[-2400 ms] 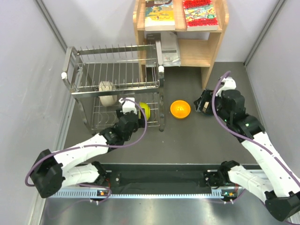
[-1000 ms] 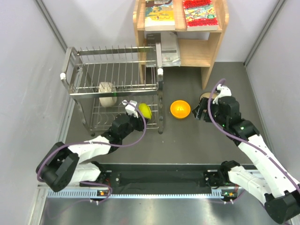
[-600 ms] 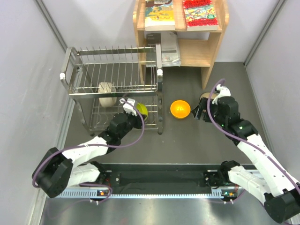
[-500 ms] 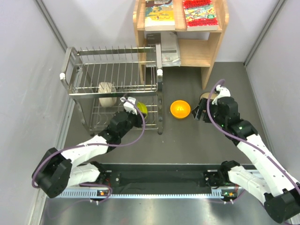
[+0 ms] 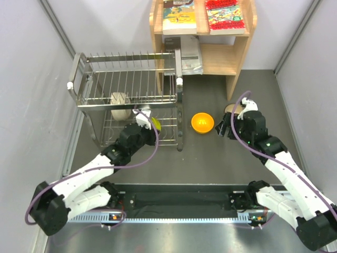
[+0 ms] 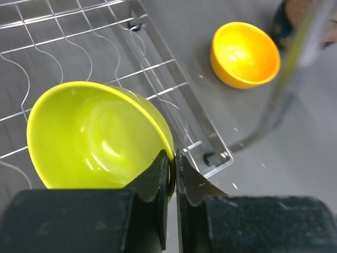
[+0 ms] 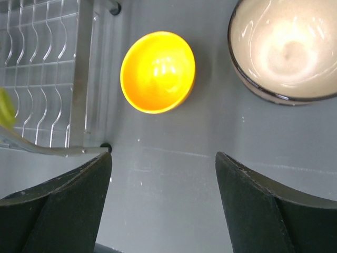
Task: Unload the bowls from the dish rack
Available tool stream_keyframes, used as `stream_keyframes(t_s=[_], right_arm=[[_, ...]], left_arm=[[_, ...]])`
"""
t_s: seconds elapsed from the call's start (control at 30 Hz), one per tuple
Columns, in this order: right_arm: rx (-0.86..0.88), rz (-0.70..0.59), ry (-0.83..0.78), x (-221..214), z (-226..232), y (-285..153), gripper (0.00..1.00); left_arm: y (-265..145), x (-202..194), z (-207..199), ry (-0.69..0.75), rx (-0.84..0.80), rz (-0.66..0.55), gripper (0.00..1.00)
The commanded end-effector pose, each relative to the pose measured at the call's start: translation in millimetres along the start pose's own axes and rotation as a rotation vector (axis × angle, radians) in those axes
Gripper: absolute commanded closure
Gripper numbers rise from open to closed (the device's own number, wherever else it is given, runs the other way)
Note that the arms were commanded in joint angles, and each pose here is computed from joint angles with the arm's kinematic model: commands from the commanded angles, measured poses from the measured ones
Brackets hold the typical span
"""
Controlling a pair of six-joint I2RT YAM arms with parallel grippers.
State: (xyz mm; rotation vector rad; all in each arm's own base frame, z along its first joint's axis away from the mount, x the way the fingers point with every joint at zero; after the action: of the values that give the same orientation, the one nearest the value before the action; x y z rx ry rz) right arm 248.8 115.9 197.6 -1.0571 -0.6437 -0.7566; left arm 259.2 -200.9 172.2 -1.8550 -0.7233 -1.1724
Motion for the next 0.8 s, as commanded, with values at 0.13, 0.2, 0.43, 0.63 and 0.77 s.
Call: stream_keyframes(t_s=[0.13,0.2,0.43,0.63,0.77], right_arm=[[0.008,-0.028,0.018,0.0,-2.0,5.1,0.21],[0.0,-0.026,0.016,-1.5,-3.8,5.4,0.21],[-0.01,-0.026,0.014,-4.3,-6.8,4.6,0.21],[-0.017,-0.024,0.004,-4.6,-8.2,4.6,0.21],[-0.033,-0.02,-0.004,-6.1,-11.1,5.7,0.21]], left_arm=[[-40.4,40.3,-38.6,-0.012,-0.116,0.011,0.92],[-44.2,36.6,-50.2,0.009,-0.14,0.023,0.92],[-43.4,-5.9,-97.2,0.123,-0.171,0.12,0.95],[-32.1,-29.7,-114.5,0.144,-0.173,0.18,1.0],[-25.3,-46.2,-140.3,0.177,-0.232,0.202,1.0]])
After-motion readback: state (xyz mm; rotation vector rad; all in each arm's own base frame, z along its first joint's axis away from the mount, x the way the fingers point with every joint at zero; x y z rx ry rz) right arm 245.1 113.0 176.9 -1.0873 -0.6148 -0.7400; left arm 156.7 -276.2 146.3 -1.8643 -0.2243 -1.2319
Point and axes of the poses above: each gripper's point midway between its finger pads, its own y axis out along the fingers, its own z axis along the line the jaws close on, x = y × z, the point moved 2 cm from there along -y, back along the fingers, and after that the axes turned 1 degree about -y, right-handed, at the moved point
